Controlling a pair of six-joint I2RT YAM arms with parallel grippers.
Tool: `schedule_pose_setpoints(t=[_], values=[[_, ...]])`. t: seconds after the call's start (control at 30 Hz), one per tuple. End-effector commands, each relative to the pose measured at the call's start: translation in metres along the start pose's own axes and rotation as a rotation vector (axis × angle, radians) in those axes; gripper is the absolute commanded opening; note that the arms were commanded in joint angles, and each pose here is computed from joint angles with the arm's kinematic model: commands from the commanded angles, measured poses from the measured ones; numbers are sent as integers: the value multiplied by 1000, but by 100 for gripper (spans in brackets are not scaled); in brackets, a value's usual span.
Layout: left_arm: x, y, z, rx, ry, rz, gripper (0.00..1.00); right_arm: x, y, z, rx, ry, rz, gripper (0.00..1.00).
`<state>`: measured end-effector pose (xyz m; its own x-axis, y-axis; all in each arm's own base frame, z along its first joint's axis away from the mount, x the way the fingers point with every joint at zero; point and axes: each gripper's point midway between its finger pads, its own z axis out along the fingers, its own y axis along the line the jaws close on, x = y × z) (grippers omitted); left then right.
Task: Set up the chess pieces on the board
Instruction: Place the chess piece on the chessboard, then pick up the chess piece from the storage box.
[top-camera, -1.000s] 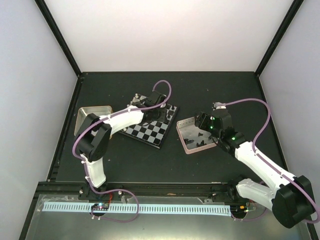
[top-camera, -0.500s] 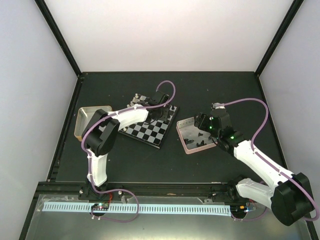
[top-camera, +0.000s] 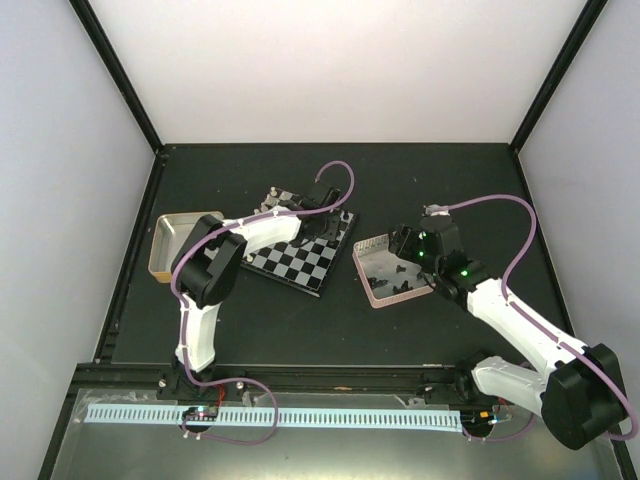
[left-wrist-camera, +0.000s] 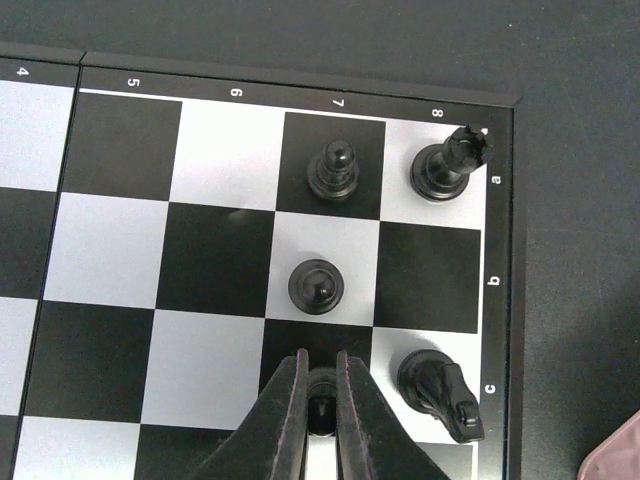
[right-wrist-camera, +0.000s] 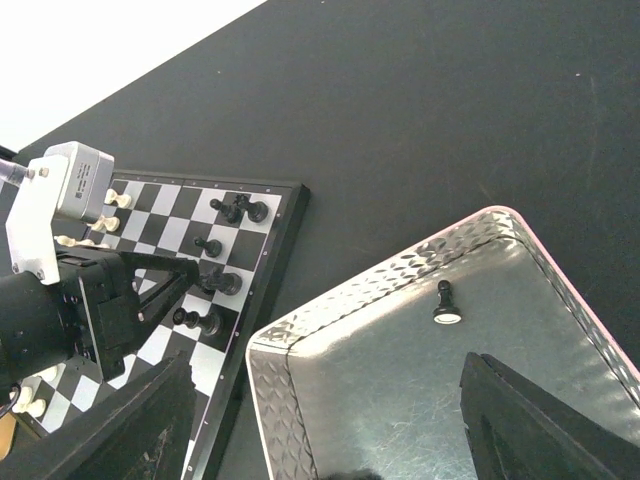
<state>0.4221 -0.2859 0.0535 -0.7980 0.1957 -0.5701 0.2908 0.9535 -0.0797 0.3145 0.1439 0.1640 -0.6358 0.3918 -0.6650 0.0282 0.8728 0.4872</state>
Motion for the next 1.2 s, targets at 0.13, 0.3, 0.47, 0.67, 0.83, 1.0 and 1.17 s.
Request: schedule_pose_setpoints(t=[0.13,0.3,0.47,0.67,0.83,1.0,1.17], values=[[-8,4,4,-25,4,5,16,-10,4,-2,3,-24,1,73],[-12,2,-2,-9,-1,2,27,-10,5,-2,-3,-21,3,73],[-23,-2,-14,14,-20,-3,32,-11,6,-4,-7,-24,3,73],[-42,-5,-47,57,-73,-25,37,-12,5,-5,-2,-26,-2,73],[-54,-14,-91,140,-134,-53,41,-9,3,-3,17,3,-41,73],[-56,-15,-146,221,-245,-72,42,10,-13,15,109,146,-139,70],[-50,-9,-208,301,-410,-73,43,35,-38,40,223,298,-206,60]])
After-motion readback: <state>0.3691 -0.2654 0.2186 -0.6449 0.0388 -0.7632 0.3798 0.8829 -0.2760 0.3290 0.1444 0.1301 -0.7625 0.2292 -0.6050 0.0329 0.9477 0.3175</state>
